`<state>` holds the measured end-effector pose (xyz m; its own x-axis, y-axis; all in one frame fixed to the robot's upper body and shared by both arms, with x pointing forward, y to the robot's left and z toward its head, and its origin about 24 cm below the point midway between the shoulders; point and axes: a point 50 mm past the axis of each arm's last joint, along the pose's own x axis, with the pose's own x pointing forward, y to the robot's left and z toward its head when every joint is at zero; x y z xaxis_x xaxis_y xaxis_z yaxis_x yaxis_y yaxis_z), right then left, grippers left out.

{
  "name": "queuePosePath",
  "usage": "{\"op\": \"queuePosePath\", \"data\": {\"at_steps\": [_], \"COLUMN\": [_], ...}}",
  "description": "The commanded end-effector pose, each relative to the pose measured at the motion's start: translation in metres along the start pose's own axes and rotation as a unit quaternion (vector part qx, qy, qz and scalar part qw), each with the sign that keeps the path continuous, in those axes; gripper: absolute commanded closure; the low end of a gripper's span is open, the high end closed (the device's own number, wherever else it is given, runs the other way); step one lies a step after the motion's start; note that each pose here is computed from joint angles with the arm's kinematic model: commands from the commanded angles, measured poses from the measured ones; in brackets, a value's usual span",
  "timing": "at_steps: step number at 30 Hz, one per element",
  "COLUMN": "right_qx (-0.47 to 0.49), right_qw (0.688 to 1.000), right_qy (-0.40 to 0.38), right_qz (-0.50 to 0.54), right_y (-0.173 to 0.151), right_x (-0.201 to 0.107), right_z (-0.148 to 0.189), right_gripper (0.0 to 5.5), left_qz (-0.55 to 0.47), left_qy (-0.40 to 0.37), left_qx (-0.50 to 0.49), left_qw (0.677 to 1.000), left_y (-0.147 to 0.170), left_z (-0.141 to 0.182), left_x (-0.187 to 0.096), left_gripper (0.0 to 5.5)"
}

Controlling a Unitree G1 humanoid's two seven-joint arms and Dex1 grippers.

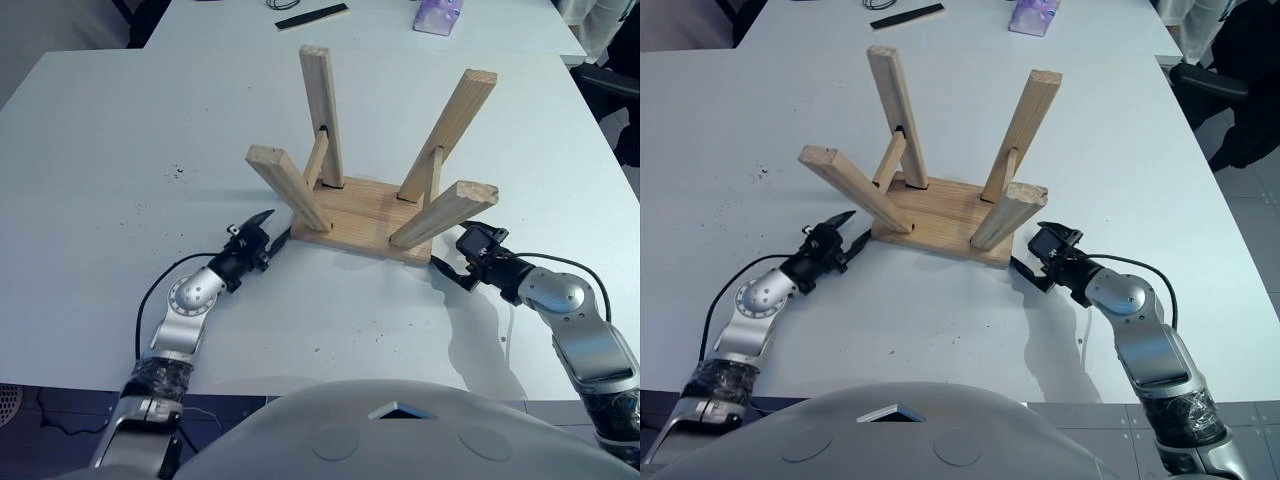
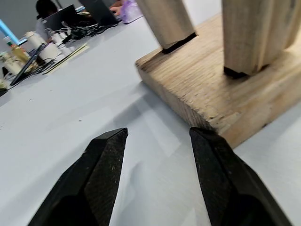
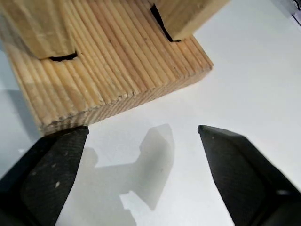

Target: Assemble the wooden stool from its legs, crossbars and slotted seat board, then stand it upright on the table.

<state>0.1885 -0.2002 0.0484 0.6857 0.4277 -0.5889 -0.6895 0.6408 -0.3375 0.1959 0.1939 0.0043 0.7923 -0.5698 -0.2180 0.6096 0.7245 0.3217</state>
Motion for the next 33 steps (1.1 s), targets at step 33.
{"op": "queuePosePath", "data": {"at_steps": [33], "right_qx": [0.078], "right_qw": [0.972], "right_qy": [-0.112], "right_qz": [0.190], "right_y": [-0.059], "right_x": [-0.082], "right_z": [0.047], "right_gripper": [1.18], "left_qz": [-0.067], "left_qy": [0.015], "left_qx": [-0.086], "left_qw": [0.994], "left_y": [0.024], "left_z": [0.043], "left_x": [-0.072], "left_gripper": [3.01]}}
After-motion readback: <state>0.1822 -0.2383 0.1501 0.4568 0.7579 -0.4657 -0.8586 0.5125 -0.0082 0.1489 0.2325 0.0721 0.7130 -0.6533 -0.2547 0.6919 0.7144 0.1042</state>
